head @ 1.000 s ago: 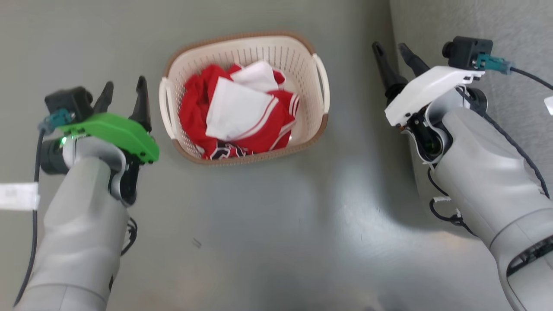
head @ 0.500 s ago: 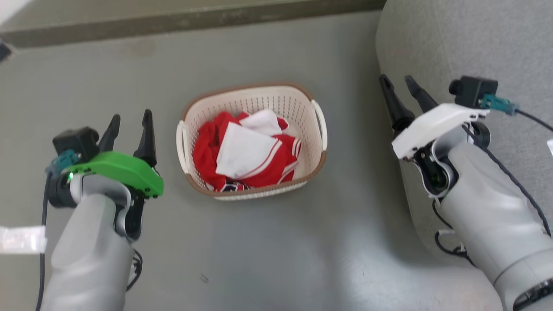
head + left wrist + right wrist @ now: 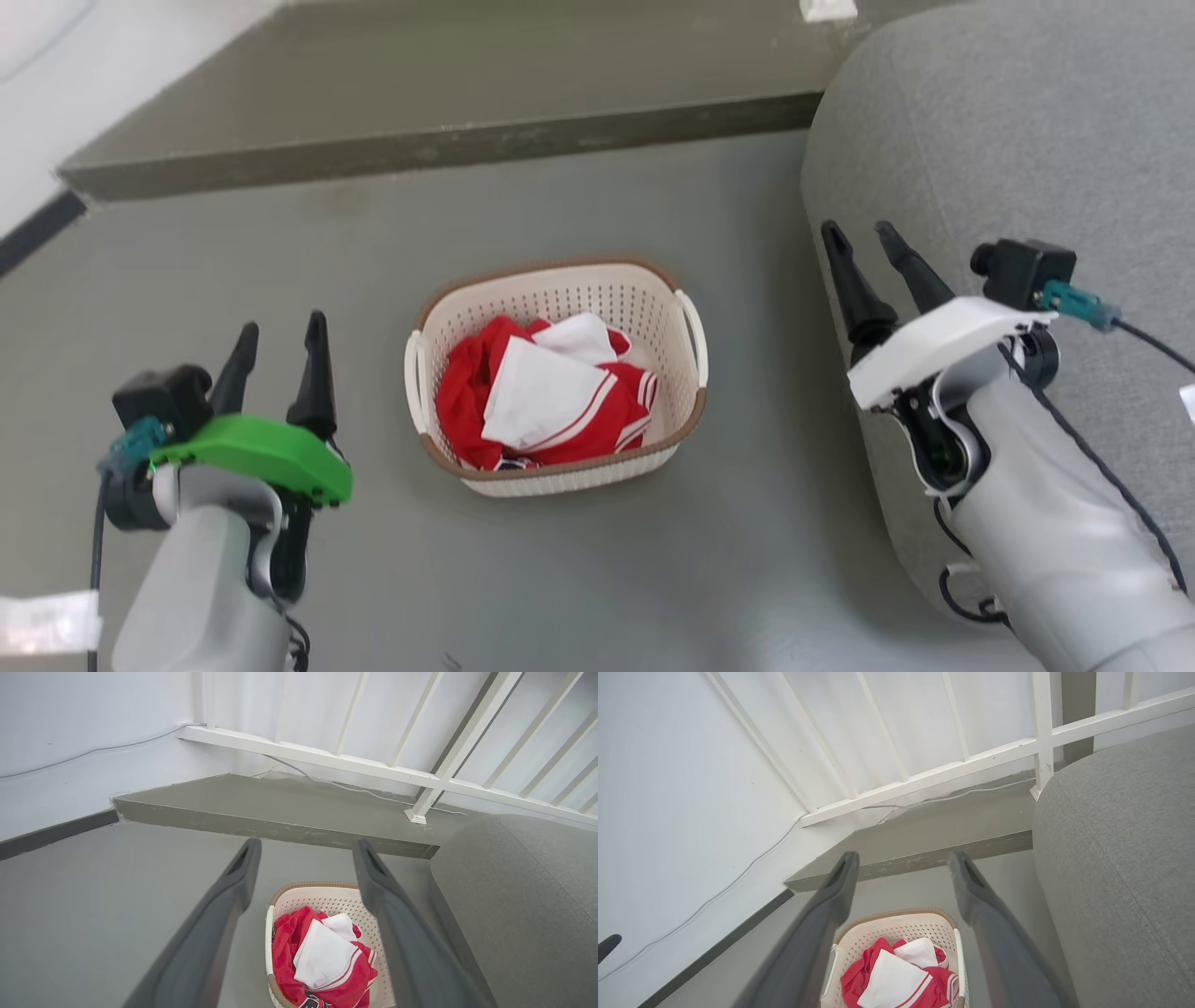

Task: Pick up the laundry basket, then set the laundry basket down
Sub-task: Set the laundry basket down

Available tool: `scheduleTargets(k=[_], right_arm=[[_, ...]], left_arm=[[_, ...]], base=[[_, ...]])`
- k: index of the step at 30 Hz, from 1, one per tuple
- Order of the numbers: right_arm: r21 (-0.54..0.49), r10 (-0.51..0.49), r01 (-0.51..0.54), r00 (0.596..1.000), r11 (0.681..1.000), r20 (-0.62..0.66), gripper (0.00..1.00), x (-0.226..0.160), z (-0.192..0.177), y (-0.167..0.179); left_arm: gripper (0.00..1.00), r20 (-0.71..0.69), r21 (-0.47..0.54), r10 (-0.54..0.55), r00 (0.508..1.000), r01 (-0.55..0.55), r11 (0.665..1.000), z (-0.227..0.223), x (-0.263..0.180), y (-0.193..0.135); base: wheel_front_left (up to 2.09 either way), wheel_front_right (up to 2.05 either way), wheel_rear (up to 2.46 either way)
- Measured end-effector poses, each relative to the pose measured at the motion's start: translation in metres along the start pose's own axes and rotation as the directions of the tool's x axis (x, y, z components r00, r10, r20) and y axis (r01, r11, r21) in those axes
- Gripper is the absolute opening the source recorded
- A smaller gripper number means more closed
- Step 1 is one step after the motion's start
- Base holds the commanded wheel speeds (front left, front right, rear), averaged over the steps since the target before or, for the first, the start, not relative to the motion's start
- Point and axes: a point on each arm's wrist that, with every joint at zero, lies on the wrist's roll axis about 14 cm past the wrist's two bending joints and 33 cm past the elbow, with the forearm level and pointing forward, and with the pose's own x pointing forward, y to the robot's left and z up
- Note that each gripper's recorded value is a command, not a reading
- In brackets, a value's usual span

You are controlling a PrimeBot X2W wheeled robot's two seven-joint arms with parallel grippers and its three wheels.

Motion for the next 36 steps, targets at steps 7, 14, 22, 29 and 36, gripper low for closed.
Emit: scheduleTargets(k=[7, 14, 22, 29, 36], right_arm=[[-0.02, 0.013, -0.012, 0.999, 1.0, 0.033, 1.0, -0.018, 0.004, 0.01], [-0.023, -0.006, 0.008, 0.997, 1.0, 0.078, 1.0, -0.037, 0.01, 0.011], [-0.025, -0.002, 0.003, 0.998, 1.0, 0.063, 1.0, -0.056, -0.004, 0.018], [-0.083, 0.007, 0.001, 0.996, 0.997, 0.089, 1.0, -0.062, 0.003, 0.021], [-0.117, -0.012, 0.023, 0.995, 0.993, 0.096, 1.0, -0.072, 0.003, 0.017]], left_arm=[[1.0, 0.043, 0.018, -0.018, 0.999, 0.018, 1.0, 0.011, -0.016, -0.006], [1.0, 0.065, 0.002, -0.005, 0.998, 0.005, 1.0, 0.013, -0.036, -0.006], [1.0, 0.081, -0.01, 0.0, 0.997, 0.001, 1.0, 0.014, -0.052, -0.007], [1.0, 0.121, 0.05, -0.035, 0.992, 0.029, 0.998, 0.026, -0.056, -0.015], [1.0, 0.105, 0.109, -0.054, 0.993, 0.042, 0.993, 0.02, -0.065, -0.02]], base=[[0.0, 0.0, 0.0], [0.0, 0.0, 0.0], [0.0, 0.0, 0.0], [0.0, 0.0, 0.0], [0.0, 0.0, 0.0]])
